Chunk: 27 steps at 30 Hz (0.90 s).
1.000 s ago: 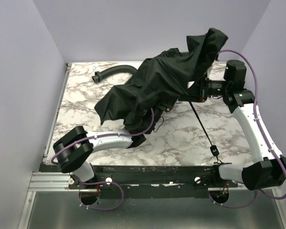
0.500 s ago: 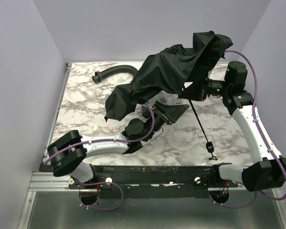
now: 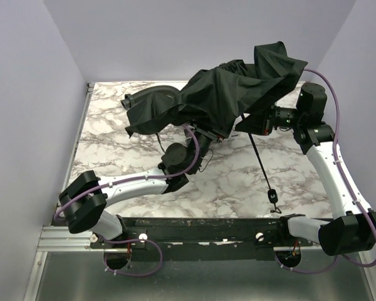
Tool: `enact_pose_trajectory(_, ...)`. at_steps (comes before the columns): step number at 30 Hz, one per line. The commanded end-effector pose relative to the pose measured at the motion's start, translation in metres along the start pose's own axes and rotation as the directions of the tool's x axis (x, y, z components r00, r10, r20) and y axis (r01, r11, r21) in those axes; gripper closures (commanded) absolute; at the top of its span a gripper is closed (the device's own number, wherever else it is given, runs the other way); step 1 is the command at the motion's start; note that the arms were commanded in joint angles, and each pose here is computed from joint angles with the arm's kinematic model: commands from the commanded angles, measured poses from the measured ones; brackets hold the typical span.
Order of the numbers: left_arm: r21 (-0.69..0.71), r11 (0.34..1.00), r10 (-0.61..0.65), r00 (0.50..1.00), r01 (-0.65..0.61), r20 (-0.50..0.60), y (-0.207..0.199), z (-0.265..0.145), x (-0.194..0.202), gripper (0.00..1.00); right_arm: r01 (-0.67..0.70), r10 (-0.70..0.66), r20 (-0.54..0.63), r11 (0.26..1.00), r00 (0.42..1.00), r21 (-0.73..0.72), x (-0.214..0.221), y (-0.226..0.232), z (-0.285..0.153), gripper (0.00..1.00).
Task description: Put away the umbrella
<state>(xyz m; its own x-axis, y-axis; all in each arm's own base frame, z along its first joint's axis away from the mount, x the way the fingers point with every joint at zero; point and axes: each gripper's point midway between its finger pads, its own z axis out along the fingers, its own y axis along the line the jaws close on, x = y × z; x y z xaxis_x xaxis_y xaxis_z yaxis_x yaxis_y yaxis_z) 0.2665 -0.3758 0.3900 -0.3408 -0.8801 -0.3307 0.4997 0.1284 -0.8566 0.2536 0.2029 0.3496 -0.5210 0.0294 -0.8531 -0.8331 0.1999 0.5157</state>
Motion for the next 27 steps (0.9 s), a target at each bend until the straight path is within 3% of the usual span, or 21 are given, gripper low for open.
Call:
enact_pose_trajectory(1, 0.052, 0.997, 0.046, 0.998, -0.048, 0.042, -0.013, 0.017, -0.005, 0.25, 0.079, -0.079, 0.004, 0.995, 0.997, -0.059, -0.002, 0.015, -0.002, 0.99)
enact_pose_trajectory(10, 0.073, 0.996, 0.059, 0.998, -0.059, 0.009, -0.014, 0.030, 0.006, 0.38, 0.073, -0.073, 0.000, 0.995, 0.997, -0.071, -0.002, 0.017, -0.002, 0.99)
enact_pose_trajectory(15, 0.105, 0.993, 0.061, 0.998, -0.059, -0.011, -0.020, 0.040, 0.011, 0.51, 0.068, -0.069, -0.003, 0.995, 0.998, -0.074, -0.001, 0.017, -0.002, 0.99)
enact_pose_trajectory(24, 0.151, 0.988, 0.040, 0.994, -0.024, -0.101, -0.023, 0.044, 0.031, 0.57, 0.064, -0.065, -0.006, 0.995, 0.998, -0.077, -0.001, 0.016, -0.001, 0.99)
enact_pose_trajectory(27, 0.163, 0.987, 0.035, 0.992, -0.015, -0.121, -0.022, 0.042, 0.035, 0.66, 0.067, -0.067, -0.004, 0.995, 0.998, -0.068, -0.001, 0.016, -0.002, 0.99)
